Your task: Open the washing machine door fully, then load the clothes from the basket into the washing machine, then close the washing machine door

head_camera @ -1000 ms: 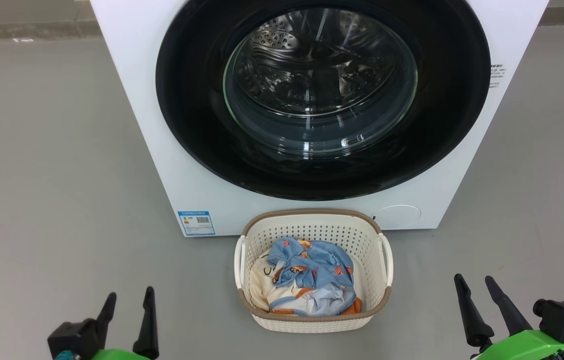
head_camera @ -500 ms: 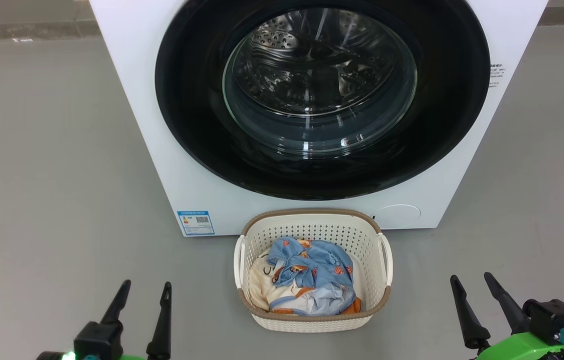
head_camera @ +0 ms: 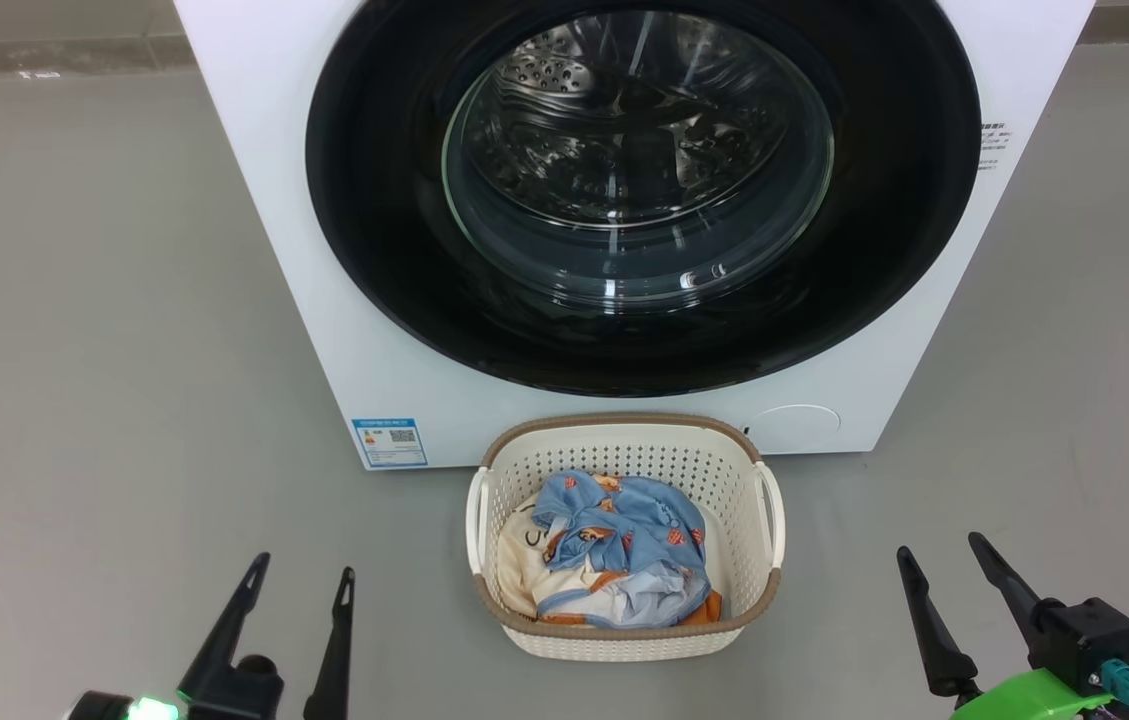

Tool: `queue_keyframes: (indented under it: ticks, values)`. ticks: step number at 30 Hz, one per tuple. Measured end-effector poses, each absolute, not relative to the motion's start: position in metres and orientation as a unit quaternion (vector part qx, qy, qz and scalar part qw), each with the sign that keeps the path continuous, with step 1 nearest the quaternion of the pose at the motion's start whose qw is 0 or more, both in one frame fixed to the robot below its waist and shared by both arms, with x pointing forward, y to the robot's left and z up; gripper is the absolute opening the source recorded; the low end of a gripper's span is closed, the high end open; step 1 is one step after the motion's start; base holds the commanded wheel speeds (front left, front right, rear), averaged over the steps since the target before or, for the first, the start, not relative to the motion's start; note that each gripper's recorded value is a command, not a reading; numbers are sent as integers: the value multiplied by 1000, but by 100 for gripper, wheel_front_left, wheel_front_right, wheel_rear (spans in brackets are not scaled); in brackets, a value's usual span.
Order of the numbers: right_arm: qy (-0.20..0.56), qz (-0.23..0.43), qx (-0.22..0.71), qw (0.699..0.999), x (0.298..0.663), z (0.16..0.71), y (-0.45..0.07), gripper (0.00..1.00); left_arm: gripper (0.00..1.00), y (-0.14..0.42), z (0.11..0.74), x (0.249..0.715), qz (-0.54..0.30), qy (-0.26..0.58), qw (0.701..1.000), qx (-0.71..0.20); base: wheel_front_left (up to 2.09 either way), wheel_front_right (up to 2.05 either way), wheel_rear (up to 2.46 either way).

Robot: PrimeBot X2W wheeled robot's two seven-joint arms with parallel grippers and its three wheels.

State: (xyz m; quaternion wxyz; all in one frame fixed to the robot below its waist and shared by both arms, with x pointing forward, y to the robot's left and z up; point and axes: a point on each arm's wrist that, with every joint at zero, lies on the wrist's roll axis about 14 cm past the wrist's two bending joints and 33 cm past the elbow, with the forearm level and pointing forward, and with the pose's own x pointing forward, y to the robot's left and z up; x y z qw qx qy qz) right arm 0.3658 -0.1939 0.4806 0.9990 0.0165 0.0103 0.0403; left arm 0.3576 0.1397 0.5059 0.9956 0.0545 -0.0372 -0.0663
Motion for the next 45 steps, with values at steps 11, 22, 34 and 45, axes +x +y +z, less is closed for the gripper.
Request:
queue_keyframes:
  ticks: [11,22,34,45]
  values:
    - [2,50,-14,999,366,484,-191,100,100,144,509,358,-61,-51,993,84,0,0,0]
    - [1,51,-14,999,367,485,-191,100,100,155,501,359,-46,-36,995,80,0,0,0]
    - [2,53,-14,998,367,484,-190,100,100,161,499,358,-38,-31,996,73,13,27,-40]
    - [4,52,-14,999,365,483,-190,100,100,158,500,360,-43,-33,996,69,86,106,-192]
